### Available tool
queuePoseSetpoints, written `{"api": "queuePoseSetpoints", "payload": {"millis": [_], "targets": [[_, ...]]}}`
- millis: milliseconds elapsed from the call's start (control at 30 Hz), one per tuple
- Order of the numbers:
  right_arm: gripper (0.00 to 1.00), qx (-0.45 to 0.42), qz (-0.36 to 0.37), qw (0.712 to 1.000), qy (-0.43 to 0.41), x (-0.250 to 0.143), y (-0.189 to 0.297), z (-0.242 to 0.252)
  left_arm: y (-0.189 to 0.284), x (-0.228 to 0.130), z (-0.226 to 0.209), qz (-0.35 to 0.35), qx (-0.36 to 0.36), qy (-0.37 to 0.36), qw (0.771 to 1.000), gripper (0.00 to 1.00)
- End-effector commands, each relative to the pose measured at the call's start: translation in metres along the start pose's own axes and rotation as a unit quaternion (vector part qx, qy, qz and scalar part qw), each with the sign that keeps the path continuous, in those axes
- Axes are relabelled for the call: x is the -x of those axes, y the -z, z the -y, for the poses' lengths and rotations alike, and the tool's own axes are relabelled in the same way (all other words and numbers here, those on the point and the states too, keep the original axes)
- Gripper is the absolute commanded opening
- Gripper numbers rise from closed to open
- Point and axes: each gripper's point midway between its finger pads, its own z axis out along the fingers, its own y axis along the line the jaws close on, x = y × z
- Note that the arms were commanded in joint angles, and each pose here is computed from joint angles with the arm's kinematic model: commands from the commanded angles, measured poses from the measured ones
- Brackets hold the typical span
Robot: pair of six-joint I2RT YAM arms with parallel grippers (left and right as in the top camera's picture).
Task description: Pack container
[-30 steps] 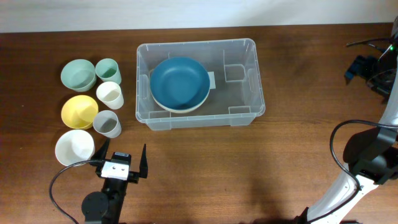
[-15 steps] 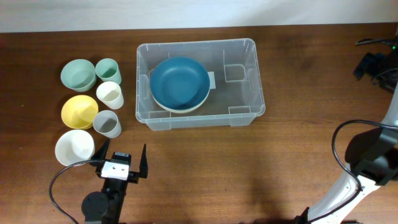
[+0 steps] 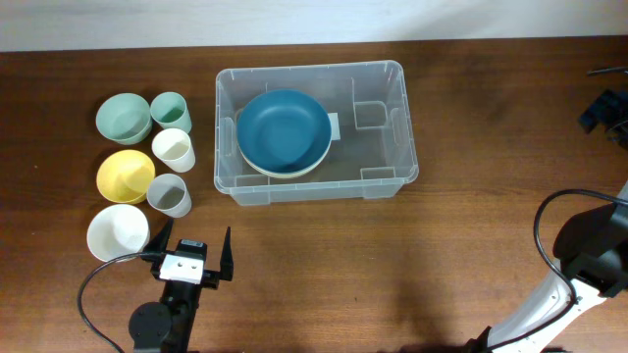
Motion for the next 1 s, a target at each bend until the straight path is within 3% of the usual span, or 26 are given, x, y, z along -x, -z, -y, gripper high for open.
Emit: {"api": "queuePoseSetpoints", "payload": {"millis": [0, 600, 800, 967], "targets": [[0.99, -0.007, 0.004, 1.000, -0.006, 0.000, 0.002, 0.002, 0.000, -0.001, -0.002, 0.000, 0.005, -0.004, 1.000, 1.00], [0.99, -0.007, 0.004, 1.000, -0.006, 0.000, 0.002, 0.002, 0.000, 0.004, 0.000, 0.010, 0.000, -0.006, 1.000, 1.00], [0.99, -0.007, 0.004, 1.000, -0.006, 0.000, 0.002, 0.002, 0.004, 0.041, -0.010, 0.082, 0.024, -0.016, 0.996, 1.00], [0.99, -0.007, 0.004, 1.000, -0.006, 0.000, 0.002, 0.002, 0.016, 0.075, -0.033, 0.117, 0.085, -0.028, 0.989, 1.00]]}}
